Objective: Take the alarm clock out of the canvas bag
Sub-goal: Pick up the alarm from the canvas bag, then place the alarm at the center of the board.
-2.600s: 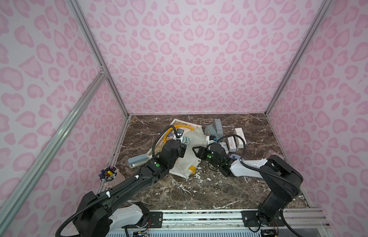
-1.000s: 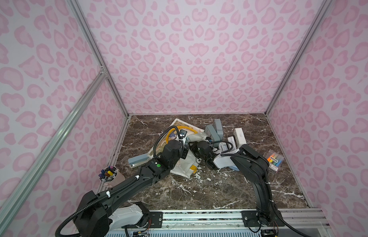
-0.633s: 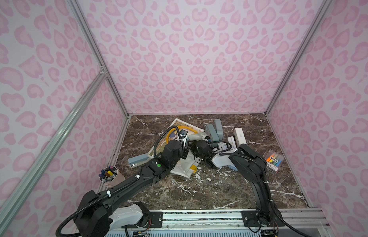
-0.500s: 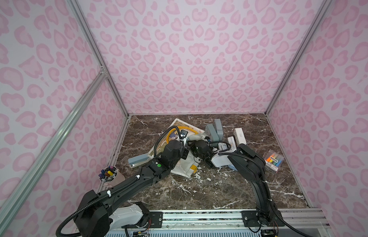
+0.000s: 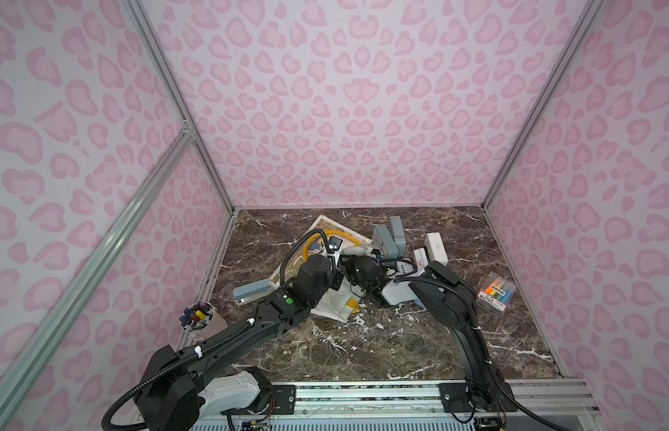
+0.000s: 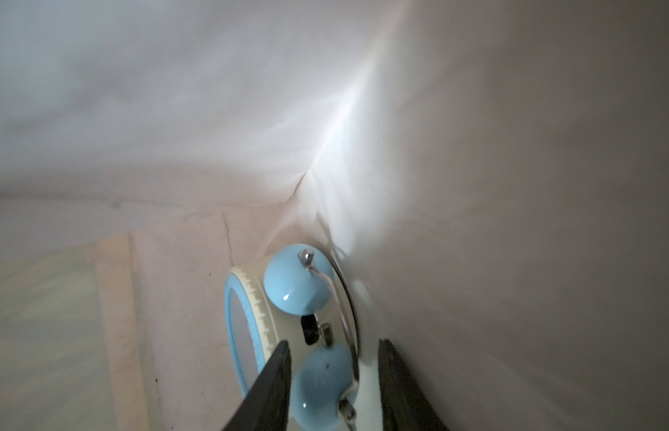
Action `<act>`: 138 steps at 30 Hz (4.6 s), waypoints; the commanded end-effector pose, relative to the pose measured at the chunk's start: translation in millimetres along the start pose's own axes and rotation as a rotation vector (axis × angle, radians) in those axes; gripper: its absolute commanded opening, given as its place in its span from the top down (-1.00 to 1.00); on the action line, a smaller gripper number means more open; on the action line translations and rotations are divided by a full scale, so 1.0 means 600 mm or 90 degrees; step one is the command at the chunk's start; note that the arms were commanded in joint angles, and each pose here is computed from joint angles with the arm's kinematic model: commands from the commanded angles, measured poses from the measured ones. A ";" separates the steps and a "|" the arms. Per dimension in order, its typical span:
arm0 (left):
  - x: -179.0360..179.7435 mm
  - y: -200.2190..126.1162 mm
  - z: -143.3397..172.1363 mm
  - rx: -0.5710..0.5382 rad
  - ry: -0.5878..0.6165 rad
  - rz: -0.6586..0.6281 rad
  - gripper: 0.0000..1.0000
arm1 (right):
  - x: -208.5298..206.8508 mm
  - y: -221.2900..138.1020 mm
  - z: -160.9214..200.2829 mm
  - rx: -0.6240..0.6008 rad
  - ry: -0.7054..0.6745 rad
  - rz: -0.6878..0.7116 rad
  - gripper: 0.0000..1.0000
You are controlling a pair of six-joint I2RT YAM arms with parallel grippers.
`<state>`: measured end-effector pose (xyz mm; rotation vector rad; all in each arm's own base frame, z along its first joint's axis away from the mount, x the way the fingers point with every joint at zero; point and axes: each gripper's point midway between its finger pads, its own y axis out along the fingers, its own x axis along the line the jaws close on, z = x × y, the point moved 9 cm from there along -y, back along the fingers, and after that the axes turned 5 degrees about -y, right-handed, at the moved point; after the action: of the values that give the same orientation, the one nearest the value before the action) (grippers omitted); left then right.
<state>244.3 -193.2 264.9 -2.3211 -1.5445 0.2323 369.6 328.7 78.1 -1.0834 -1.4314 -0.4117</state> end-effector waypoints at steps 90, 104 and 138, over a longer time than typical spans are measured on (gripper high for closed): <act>0.022 0.014 -0.031 0.008 -0.044 -0.133 0.93 | 0.123 -0.134 -0.046 0.099 -0.103 -0.111 1.00; 0.031 0.013 -0.024 0.007 -0.062 -0.158 0.93 | 0.134 -0.195 -0.066 0.116 -0.149 -0.146 1.00; 0.045 0.005 -0.007 0.017 -0.053 -0.195 0.93 | 0.108 -0.367 -0.204 0.004 -0.240 -0.198 1.00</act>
<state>259.5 -173.9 269.7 -2.0676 -1.8734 0.2818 280.0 155.9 236.5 -0.9389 -1.9303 -0.4241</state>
